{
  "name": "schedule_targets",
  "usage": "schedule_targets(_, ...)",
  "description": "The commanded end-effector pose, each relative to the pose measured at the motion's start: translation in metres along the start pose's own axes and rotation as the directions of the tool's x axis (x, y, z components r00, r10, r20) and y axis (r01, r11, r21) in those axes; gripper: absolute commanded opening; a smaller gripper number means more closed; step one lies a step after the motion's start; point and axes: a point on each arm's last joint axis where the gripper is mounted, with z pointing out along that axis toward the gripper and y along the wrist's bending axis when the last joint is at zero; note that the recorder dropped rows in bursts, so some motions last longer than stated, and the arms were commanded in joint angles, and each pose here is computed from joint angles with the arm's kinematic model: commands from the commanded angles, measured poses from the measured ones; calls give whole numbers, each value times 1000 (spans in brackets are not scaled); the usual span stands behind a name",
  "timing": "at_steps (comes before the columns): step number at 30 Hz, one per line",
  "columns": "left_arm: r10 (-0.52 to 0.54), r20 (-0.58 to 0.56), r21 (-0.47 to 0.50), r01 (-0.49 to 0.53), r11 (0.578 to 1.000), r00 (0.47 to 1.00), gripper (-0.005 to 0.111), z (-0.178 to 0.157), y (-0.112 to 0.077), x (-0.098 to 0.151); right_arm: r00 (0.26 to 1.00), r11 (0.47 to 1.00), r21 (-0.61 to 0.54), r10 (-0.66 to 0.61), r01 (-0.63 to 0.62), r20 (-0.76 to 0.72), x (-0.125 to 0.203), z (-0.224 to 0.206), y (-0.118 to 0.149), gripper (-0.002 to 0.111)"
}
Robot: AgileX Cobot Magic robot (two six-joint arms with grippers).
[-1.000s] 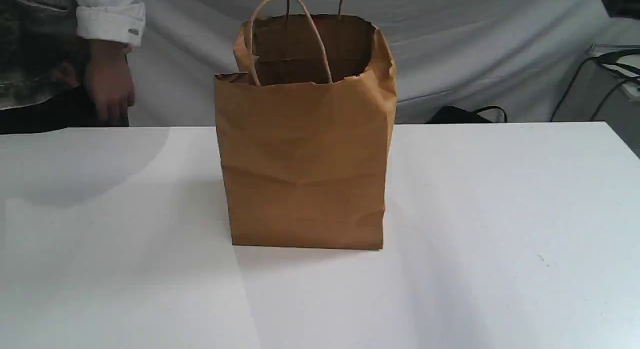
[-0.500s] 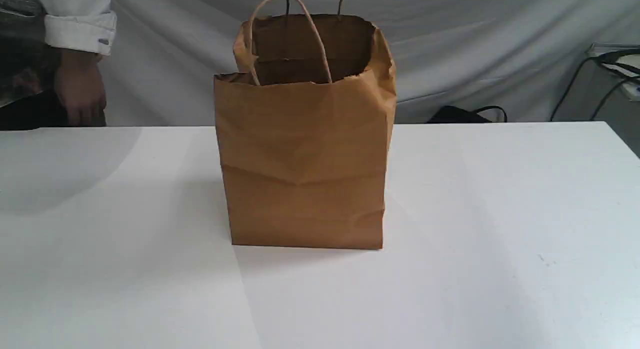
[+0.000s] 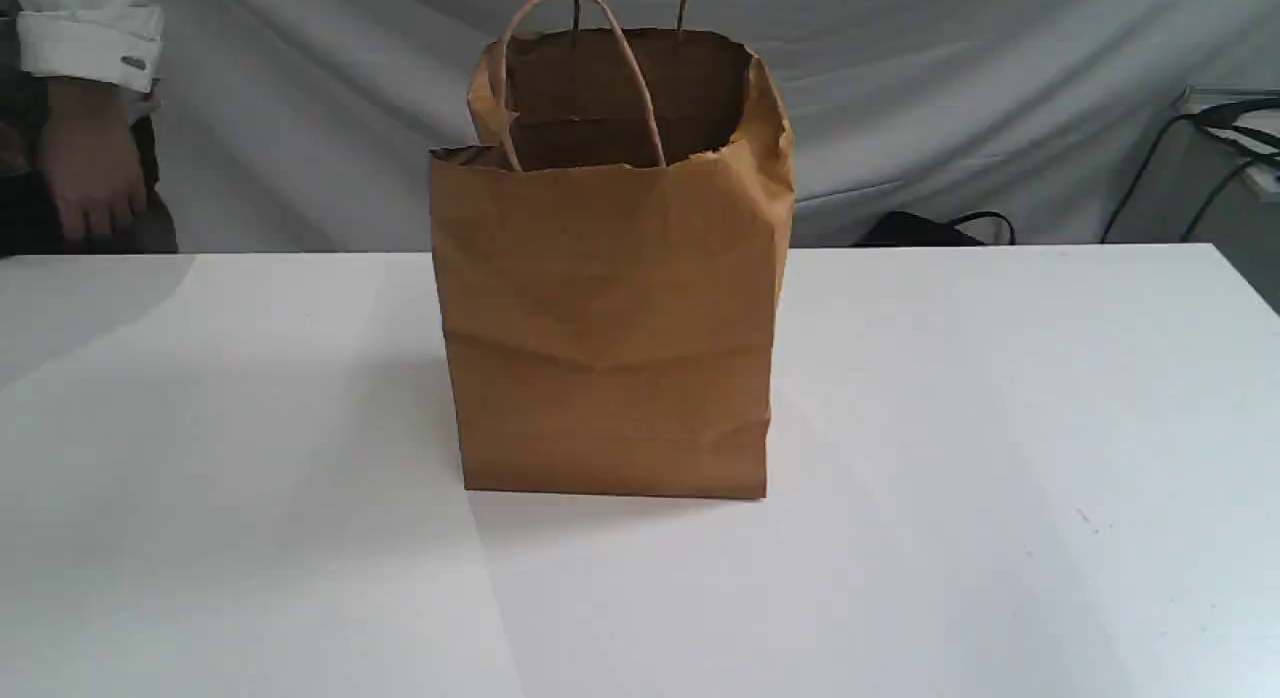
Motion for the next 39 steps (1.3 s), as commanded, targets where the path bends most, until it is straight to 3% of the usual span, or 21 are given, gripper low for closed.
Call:
schedule_targets(1,0,-6,3,0,1000,1000,69,0,0,2,988,928,-355,-141,111,-60,9,-7,30,0)
schedule_targets(4,0,-6,3,0,1000,1000,69,0,0,2,976,838,-531,-201,125,-86,19,-14,45,0)
schedule_targets(6,0,-6,3,0,1000,1000,69,0,0,2,973,827,-559,-171,55,-158,26,-16,47,0)
schedule_targets(10,5,-6,3,-5,1000,1000,69,0,0,2,932,868,-488,-100,-90,-348,40,-16,43,0)
schedule_targets(12,5,-6,3,-5,1000,1000,69,0,0,2,869,880,-409,10,-243,-495,48,-19,42,0)
schedule_targets(15,5,-6,3,-5,1000,1000,69,0,0,2,782,877,-298,128,-376,-610,54,-22,40,0)
schedule_targets(35,26,-7,4,-26,1000,1000,69,0,0,2,764,868,-276,165,-413,-624,51,-23,41,0)
schedule_targets(39,45,-7,6,-45,999,999,69,0,0,2,788,887,-316,82,-337,-610,32,-34,40,0)
